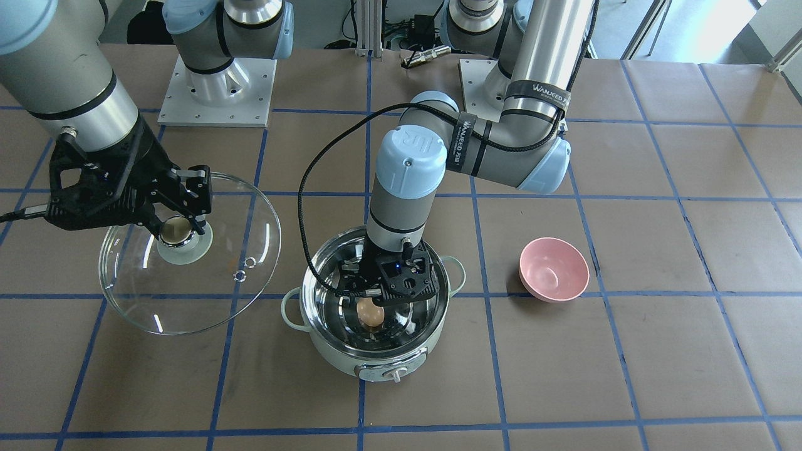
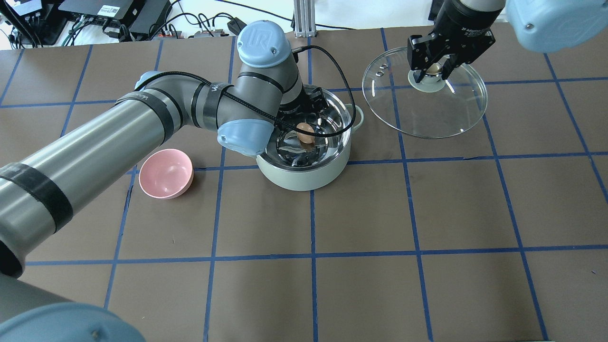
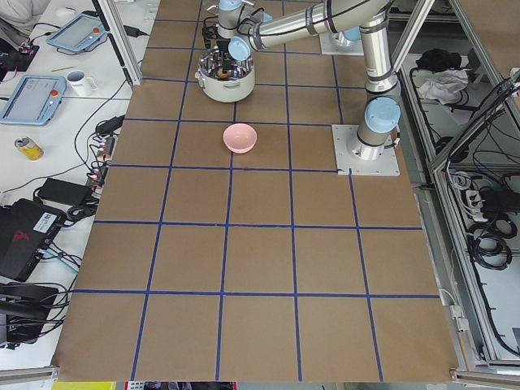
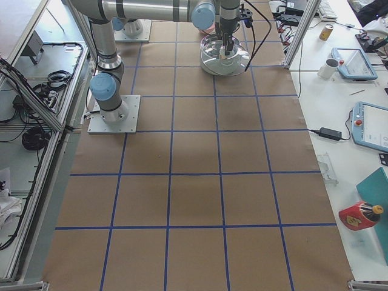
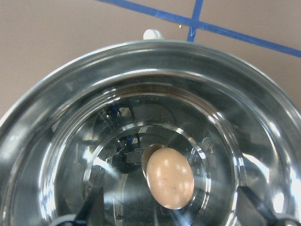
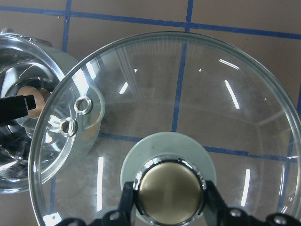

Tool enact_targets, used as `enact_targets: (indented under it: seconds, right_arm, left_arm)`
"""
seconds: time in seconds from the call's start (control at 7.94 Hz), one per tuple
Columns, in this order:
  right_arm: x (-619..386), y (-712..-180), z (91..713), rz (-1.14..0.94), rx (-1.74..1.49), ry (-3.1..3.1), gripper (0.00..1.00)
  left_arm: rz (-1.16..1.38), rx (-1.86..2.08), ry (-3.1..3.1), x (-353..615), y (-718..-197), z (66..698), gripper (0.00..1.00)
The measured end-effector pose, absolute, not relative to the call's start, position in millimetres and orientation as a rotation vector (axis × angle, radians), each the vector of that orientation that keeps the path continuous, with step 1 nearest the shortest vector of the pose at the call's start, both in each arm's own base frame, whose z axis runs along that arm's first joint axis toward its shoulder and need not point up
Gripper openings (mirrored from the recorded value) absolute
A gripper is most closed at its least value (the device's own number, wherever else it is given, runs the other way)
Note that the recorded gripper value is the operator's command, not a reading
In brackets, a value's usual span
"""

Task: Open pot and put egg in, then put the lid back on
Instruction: 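Open the left gripper to release the egg into the pot and withdraw, then carry the glass lid with the right gripper back over the pot and lower it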

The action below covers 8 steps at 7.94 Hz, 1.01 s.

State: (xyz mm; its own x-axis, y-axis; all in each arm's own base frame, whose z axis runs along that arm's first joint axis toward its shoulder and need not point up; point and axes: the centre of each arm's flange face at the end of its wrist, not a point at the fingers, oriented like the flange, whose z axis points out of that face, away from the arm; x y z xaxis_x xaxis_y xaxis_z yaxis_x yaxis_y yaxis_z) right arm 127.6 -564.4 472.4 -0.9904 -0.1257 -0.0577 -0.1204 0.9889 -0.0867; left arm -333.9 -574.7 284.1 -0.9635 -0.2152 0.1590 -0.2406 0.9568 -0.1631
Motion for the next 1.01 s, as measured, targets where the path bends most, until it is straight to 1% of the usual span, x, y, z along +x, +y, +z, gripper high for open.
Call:
enact_targets:
  seconds: [0.25,0.5,0.76,1.01]
  right_arm:
    - [132,-564,472,-0.127,-0.17,3.062,0.0]
    - [143,-564,469,-0.127,-0.161,3.06,0.0]
    - [180,-558,467,-0.149,-0.138,3.057,0.0]
    - [239,-550,460,-0.184,-0.116,3.049,0.0]
  left_arm:
    - [0.307,0.25,-2.985,-323,-565,326,1.0]
    - [0.258,0.212,-3.033,-272,-559,374,1.0]
    - [0.217,0.14,-3.127,-210,-538,426,1.0]
    - [0.173,0.104,-3.176,-180,-508,467,1.0]
